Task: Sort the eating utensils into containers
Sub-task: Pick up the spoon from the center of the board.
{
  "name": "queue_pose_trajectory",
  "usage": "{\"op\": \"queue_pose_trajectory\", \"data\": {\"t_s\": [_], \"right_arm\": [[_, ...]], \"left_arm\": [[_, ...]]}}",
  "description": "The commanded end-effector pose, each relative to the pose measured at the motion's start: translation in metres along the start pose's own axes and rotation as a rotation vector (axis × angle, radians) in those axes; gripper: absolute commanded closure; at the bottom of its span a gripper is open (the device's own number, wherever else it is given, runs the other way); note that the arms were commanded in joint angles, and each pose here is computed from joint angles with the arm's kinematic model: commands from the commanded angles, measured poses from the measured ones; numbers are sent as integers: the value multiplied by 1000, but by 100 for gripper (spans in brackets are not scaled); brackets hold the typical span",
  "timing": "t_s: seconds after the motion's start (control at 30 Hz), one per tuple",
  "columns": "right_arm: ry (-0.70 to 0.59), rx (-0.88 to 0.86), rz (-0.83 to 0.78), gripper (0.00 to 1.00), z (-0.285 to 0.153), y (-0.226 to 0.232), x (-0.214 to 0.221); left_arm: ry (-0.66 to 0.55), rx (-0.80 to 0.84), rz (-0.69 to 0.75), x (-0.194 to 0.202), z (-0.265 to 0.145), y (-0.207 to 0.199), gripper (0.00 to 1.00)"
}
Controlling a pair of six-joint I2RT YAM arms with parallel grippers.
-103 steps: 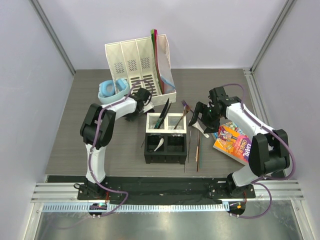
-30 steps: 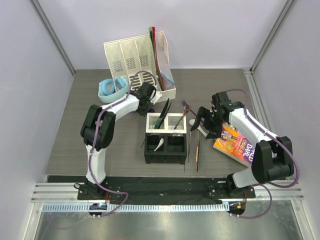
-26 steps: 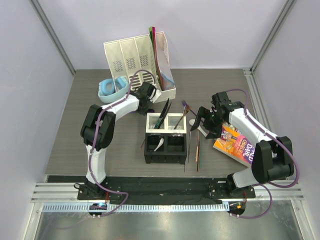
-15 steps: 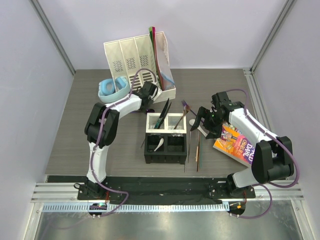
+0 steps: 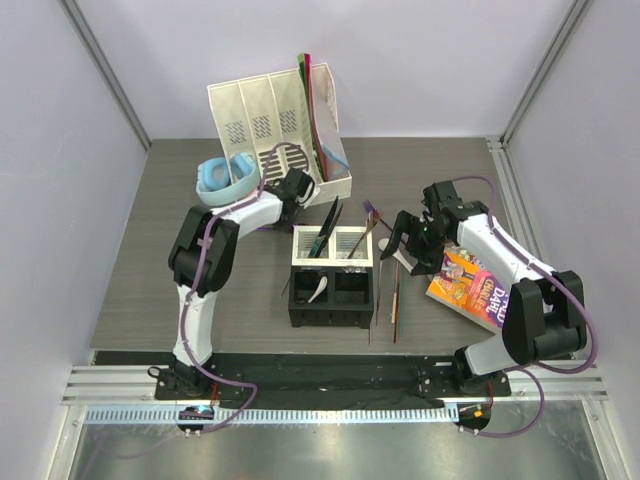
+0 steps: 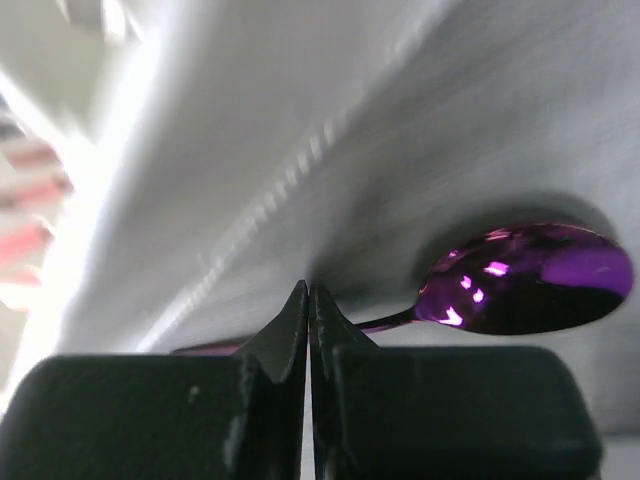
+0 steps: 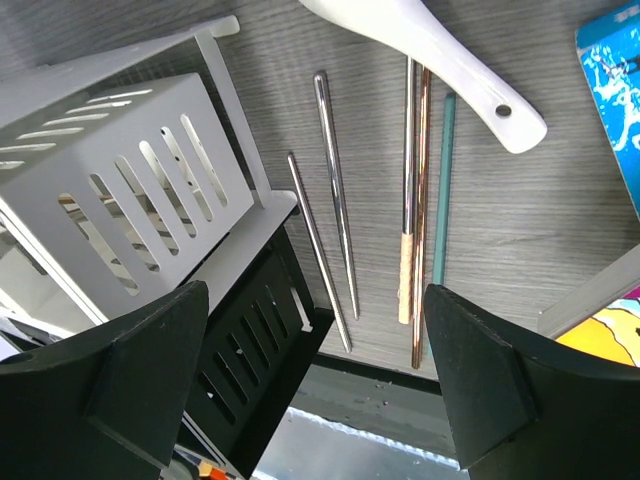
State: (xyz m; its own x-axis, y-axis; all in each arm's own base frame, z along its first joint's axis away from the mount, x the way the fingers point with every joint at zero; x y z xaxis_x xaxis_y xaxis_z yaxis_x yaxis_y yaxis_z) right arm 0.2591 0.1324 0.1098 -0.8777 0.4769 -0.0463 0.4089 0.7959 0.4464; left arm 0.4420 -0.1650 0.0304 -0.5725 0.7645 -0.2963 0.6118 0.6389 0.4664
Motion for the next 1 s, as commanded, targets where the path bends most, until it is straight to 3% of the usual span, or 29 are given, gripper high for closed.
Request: {"op": "queue_pose_trajectory", "data": {"t_s": [0.0, 0.2, 0.43, 0.63, 0.7, 0.8, 0.83, 0.97], "right_arm": [[-31, -26, -16, 6, -5, 12, -12], [-25, -33, -15, 6, 0, 15, -15], [-32, -45, -16, 6, 0, 20, -20], [-45, -45, -24, 6, -1, 23, -24], [-51, -49, -25, 6, -3, 24, -25], [-59, -53, -27, 6, -6, 24, -25], [-60, -55, -28, 6, -6, 24, -24], [-61, -52, -27, 6, -8, 22, -22]], "left_arm": [[52, 77, -41, 30, -27, -14, 100], [49, 113, -76, 45, -52, -28, 100], [-37, 82, -102, 26, -76, -15, 100], [-22, 40, -92, 30, -86, -4, 99], [-12, -17, -88, 34, -87, 6, 93], [14, 27, -23, 43, -86, 1, 84], [27, 51, 9, 46, -85, -3, 74], [97, 164, 66, 61, -78, -22, 72]]}}
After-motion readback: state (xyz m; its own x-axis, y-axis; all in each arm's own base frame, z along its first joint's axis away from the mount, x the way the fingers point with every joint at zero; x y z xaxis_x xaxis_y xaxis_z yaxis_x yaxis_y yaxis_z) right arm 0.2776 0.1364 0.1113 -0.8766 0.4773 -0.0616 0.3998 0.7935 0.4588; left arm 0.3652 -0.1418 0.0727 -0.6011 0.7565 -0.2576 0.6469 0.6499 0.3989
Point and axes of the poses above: each gripper's point midway between its finger pads, its own z axis out along the fingers, its own y axis along the line the jaws close on, x = y × z, the point moved 1 cm from there along -z, back along the fingers, and after that the axes turned 9 degrees about z, right-handed, at the moved point
